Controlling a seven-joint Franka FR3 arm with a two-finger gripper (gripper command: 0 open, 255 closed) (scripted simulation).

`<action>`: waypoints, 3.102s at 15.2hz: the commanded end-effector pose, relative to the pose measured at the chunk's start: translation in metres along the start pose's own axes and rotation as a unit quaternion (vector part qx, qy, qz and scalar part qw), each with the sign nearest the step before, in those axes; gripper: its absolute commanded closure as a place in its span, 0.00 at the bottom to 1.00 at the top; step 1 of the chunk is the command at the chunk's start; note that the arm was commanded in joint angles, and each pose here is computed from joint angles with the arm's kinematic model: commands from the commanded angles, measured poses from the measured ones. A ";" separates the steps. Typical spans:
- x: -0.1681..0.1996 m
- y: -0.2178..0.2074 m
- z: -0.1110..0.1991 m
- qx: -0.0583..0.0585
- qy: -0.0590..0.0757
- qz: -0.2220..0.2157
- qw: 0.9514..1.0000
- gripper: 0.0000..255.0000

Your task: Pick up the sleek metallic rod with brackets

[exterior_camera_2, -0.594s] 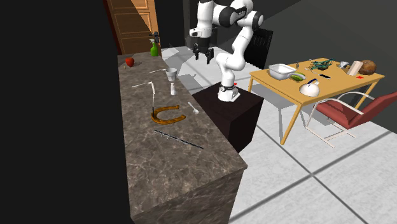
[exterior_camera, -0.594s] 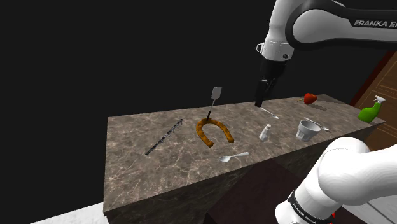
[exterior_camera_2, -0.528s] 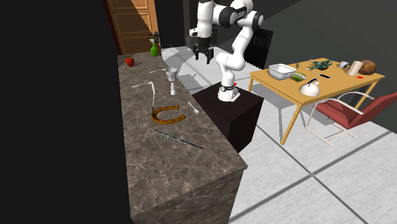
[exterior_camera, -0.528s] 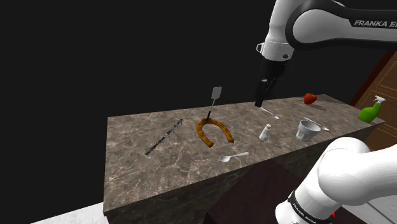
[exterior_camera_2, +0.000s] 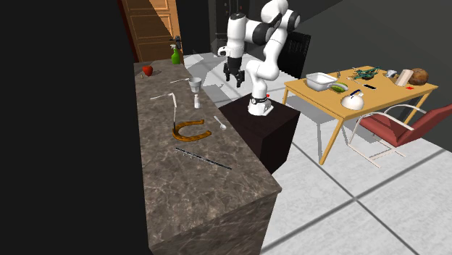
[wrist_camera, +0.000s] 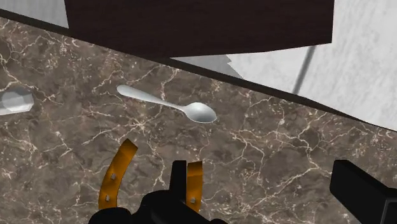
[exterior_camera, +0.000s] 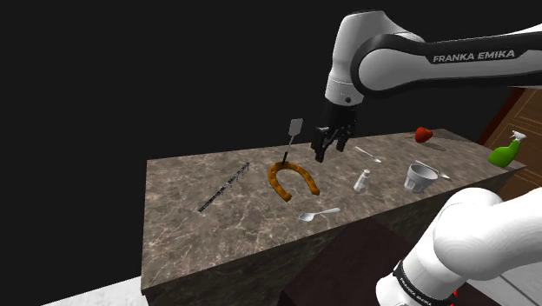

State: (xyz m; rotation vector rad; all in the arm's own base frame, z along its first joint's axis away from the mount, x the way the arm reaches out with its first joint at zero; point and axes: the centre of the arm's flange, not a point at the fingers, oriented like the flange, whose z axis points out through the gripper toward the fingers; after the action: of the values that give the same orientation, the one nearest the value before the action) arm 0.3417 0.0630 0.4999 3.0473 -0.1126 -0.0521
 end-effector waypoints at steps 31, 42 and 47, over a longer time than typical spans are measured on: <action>0.297 -0.151 0.221 0.040 0.014 0.498 0.866 0.00; 0.321 -0.154 0.275 0.042 0.015 0.526 0.849 0.00; 0.321 -0.154 0.274 0.042 0.015 0.526 0.849 1.00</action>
State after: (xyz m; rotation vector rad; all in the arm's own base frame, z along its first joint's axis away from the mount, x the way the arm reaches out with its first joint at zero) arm 0.6629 0.1667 0.2029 2.5989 -1.7412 0.0820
